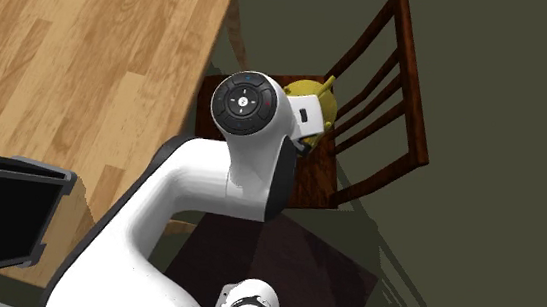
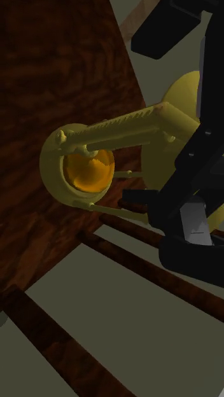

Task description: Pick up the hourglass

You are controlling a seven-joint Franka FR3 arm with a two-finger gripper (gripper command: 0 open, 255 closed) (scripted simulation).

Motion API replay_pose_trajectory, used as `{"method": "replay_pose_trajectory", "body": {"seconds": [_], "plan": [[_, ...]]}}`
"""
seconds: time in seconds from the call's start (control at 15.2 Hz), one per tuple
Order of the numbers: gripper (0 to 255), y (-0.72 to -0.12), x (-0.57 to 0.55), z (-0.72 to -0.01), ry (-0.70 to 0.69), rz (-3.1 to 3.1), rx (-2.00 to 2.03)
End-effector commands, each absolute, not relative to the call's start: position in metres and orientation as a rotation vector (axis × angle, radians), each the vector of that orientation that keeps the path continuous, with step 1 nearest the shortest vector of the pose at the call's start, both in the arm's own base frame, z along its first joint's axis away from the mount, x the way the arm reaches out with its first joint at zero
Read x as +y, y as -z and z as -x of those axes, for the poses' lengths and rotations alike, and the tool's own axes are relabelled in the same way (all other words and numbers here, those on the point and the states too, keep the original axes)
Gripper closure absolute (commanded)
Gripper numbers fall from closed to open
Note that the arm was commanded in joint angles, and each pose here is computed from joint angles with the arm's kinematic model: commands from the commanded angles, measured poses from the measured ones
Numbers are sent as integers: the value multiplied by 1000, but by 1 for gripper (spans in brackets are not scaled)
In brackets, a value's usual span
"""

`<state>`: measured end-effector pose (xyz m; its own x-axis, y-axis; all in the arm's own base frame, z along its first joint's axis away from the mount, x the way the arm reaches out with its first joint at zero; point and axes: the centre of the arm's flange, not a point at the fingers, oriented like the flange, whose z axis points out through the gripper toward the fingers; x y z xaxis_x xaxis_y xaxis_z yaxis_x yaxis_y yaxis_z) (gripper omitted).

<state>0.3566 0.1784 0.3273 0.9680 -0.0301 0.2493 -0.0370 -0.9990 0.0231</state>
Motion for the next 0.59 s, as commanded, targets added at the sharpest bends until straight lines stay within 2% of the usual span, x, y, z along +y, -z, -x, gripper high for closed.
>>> {"method": "replay_pose_trajectory", "body": {"seconds": [0.0, 0.2, 0.26, 0.53], "plan": [[0, -316, 179, -359, -392, -3090, -52], [0, -308, 179, -359, -392, -3090, -52], [255, -309, 178, -359, -392, -3090, -52], [255, -309, 178, -359, -392, -3090, -52]]}}
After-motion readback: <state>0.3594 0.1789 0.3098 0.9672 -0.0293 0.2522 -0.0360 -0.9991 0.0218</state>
